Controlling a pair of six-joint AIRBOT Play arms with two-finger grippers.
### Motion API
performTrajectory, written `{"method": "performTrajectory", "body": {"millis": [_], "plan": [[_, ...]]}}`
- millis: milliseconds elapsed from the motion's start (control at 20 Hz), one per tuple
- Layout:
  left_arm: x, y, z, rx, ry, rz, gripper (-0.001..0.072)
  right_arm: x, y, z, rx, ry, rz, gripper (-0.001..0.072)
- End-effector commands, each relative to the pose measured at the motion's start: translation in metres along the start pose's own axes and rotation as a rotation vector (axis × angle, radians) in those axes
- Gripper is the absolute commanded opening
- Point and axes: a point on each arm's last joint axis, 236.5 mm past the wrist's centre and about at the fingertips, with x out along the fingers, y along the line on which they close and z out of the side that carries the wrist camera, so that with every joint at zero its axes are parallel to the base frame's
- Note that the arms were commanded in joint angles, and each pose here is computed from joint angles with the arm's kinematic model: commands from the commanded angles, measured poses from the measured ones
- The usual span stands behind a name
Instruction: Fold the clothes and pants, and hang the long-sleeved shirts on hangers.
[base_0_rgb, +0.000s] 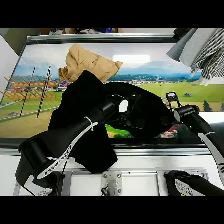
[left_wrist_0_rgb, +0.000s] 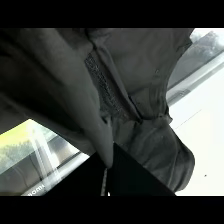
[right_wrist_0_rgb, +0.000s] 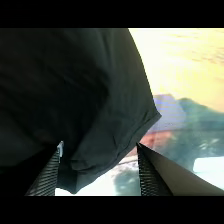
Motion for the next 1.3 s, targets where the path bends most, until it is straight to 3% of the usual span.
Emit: {"method": "performTrajectory", "body": {"millis": [0, 400, 500, 550, 650, 750, 900, 1250], "plan": [[-0.001, 0.0, -0.001, 0.004, 0.006, 0.002, 0.0018, 0.008, 0.001, 0.002, -0.006, -0.001, -0.011, 0.0502], [-0.002, 0.004, -0.009, 0.02, 0.04, 0.012, 0.0018, 0.026, -0.001, -0.008, -0.021, 0.056, -0.034, 0.0485], [-0.003, 0.004, -0.013, 0.036, 0.056, 0.015, 0.0018, 0.024, -0.003, -0.006, -0.014, 0.046, -0.041, 0.0166], [-0.005, 0.005, -0.015, 0.058, 0.065, 0.017, 0.0018, 0.022, -0.003, -0.004, -0.012, 0.038, -0.041, 0.0089], [-0.022, 0.006, -0.013, 0.074, 0.05, 0.011, 0.0018, 0.006, -0.009, 0.007, 0.002, -0.015, -0.046, 0.0085], [-0.057, 0.009, 0.0, 0.074, -0.023, -0.006, 0.0017, -0.029, -0.019, 0.031, 0.025, -0.117, -0.051, 0.0019], [-0.138, 0.006, 0.02, 0.068, -0.176, -0.049, 0.0018, -0.122, -0.041, 0.067, 0.112, -0.285, -0.05, 0.0018], [-0.391, -0.103, 0.02, 0.466, -0.747, -0.156, 0.0017, -0.367, -0.058, 0.049, 0.201, -0.416, 0.137, 0.0016]]}}
